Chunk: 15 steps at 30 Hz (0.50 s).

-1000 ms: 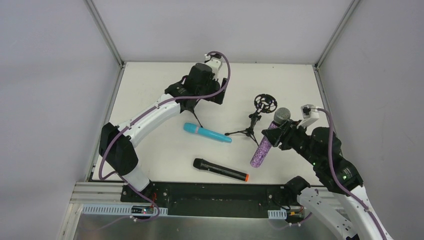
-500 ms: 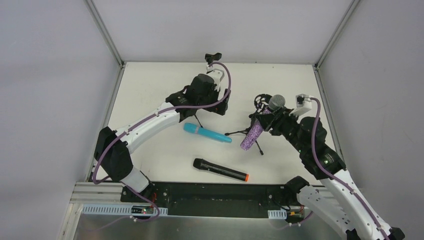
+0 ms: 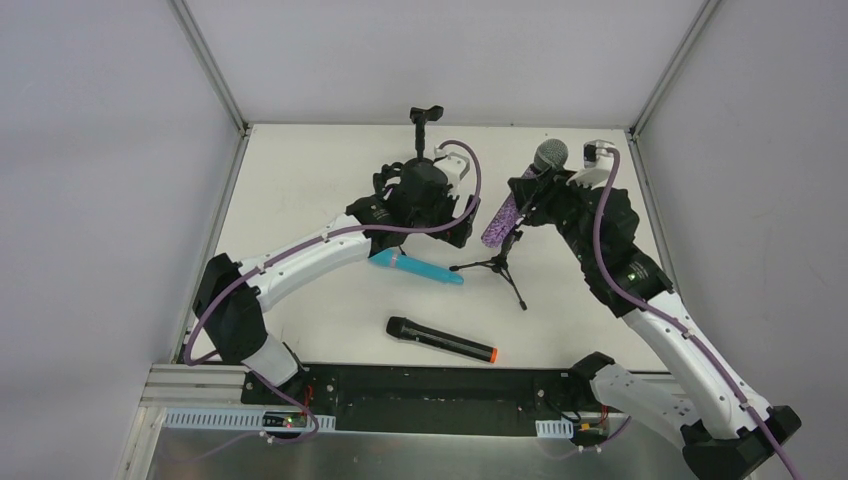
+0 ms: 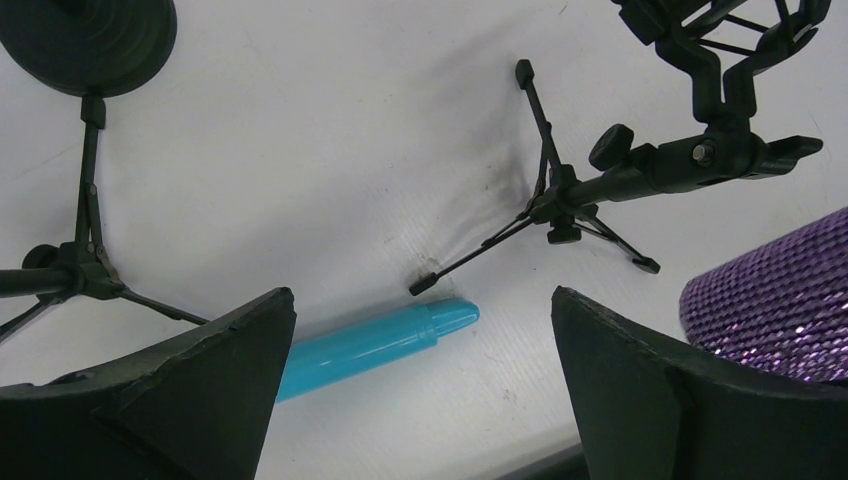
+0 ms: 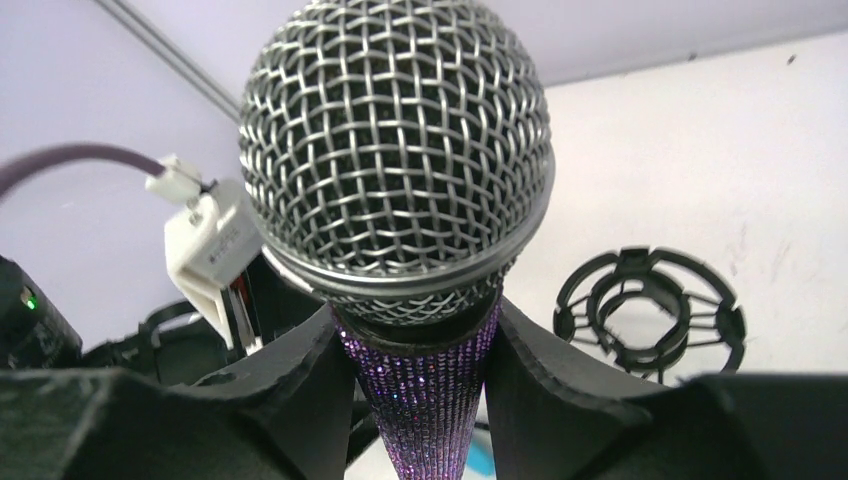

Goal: Attach the microphones to the stand

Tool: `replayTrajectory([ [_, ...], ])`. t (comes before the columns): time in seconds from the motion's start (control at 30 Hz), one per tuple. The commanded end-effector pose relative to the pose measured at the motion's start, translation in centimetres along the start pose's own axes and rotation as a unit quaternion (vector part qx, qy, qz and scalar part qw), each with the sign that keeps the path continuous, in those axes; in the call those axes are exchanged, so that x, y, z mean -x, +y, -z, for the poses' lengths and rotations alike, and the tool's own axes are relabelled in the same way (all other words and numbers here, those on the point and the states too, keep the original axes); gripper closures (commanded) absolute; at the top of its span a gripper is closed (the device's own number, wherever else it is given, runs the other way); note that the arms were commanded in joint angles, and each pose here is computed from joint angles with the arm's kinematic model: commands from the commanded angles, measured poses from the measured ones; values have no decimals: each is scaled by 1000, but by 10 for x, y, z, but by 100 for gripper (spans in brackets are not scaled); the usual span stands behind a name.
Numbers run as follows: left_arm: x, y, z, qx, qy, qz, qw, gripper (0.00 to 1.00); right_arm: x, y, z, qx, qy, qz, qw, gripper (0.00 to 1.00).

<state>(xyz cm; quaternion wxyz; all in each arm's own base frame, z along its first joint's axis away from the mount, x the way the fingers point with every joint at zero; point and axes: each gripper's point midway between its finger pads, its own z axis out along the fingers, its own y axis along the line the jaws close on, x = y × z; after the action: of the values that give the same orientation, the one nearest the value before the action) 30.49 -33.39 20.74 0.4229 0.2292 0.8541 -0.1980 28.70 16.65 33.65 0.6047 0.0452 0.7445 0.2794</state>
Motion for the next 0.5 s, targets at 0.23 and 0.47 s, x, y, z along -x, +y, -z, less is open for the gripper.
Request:
replayTrajectory([
  [0.23, -2, 2, -7, 16, -6, -3, 1000, 0, 111, 4, 1, -55, -153, 101, 982, 100],
  [0.47, -4, -3, -11, 6, 1, -12, 1000, 0, 130, -10, -3, -105, -167, 153, 968, 100],
])
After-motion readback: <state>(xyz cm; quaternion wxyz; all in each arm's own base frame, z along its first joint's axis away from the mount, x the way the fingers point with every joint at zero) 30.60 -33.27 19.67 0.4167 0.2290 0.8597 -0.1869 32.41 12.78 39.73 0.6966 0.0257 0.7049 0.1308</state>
